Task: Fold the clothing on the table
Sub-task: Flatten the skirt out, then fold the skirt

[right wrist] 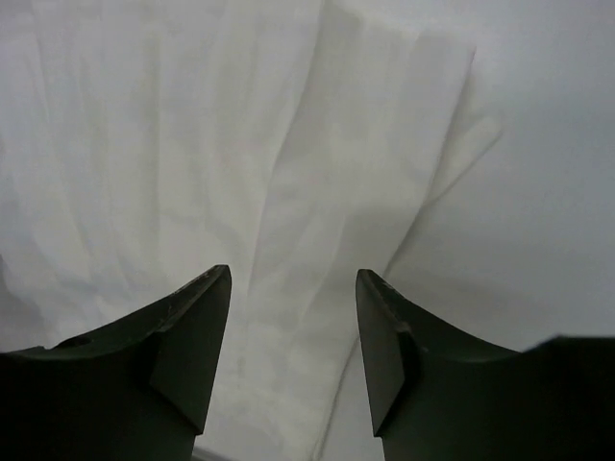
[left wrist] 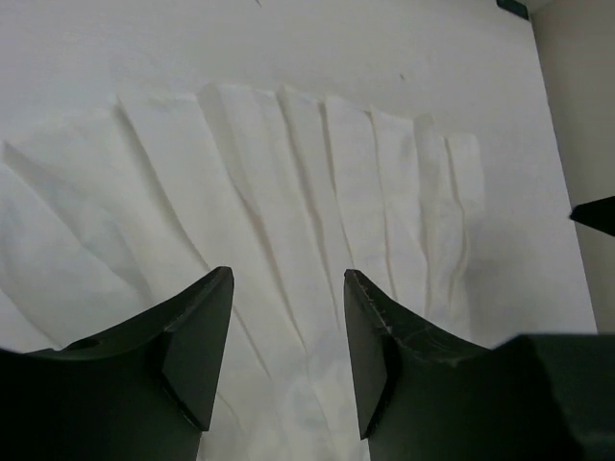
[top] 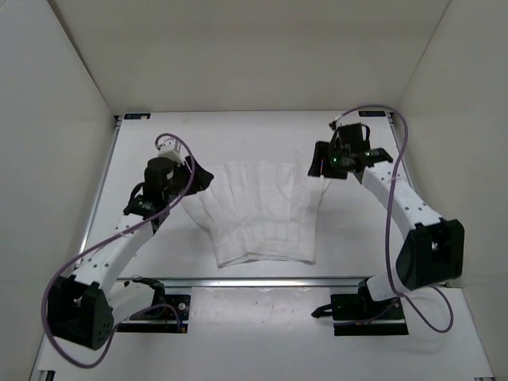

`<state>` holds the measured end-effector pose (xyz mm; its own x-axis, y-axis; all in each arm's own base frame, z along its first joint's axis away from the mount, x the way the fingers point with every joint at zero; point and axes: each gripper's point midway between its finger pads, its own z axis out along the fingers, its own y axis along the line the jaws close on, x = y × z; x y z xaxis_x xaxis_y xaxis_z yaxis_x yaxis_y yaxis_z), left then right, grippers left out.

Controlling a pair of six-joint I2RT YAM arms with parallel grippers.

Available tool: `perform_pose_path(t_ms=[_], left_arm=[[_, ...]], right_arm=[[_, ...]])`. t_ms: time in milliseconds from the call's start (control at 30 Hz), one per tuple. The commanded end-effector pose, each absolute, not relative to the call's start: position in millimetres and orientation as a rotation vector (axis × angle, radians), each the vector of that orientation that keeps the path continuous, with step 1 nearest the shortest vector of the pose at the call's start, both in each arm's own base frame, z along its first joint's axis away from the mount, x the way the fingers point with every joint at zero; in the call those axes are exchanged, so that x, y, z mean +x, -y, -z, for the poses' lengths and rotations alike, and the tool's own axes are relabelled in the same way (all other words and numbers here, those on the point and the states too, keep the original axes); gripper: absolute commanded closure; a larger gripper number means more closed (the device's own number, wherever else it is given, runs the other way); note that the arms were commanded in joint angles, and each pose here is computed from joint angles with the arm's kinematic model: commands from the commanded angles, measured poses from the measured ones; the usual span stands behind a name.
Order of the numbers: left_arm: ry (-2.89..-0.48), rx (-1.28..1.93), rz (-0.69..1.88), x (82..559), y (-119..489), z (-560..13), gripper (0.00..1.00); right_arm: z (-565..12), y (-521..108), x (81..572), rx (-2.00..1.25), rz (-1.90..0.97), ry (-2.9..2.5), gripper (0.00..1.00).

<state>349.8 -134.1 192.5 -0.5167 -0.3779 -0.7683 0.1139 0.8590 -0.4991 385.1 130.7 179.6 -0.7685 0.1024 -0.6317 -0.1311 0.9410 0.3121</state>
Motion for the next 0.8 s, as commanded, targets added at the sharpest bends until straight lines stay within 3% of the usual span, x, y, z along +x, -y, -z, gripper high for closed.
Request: perform_pose_path(t_ms=[0, 233, 500, 567, 700, 767], left_arm=[[-2.14, -0.154, 0.732, 293, 163, -168, 0.4], [-2.38, -0.157, 0.7, 210, 167, -96, 0.36], [-2.501, -0.157, 0.72, 172, 170, -63, 0.37], [-2.547, -0.138, 0.711, 163, 171, -53, 0.37], [-2.583, -0.129, 0.701, 153, 169, -44, 0.37], [-2.603, -0.131, 0.682, 148, 165, -38, 0.37]], right_arm=[[-160, -137, 334, 0.015, -0.437, -2.461, 0.49], [-74, -147, 217, 0.017, -0.373, -2.727, 0.51], [-37, -144, 159, -0.02, -0.286, -2.874, 0.51], [-30, -144, 154, -0.014, -0.304, -2.88, 0.6], [-18, -144, 150, -0.015, -0.342, -2.89, 0.65], [-17, -145, 153, -0.02, -0.357, -2.88, 0.78]])
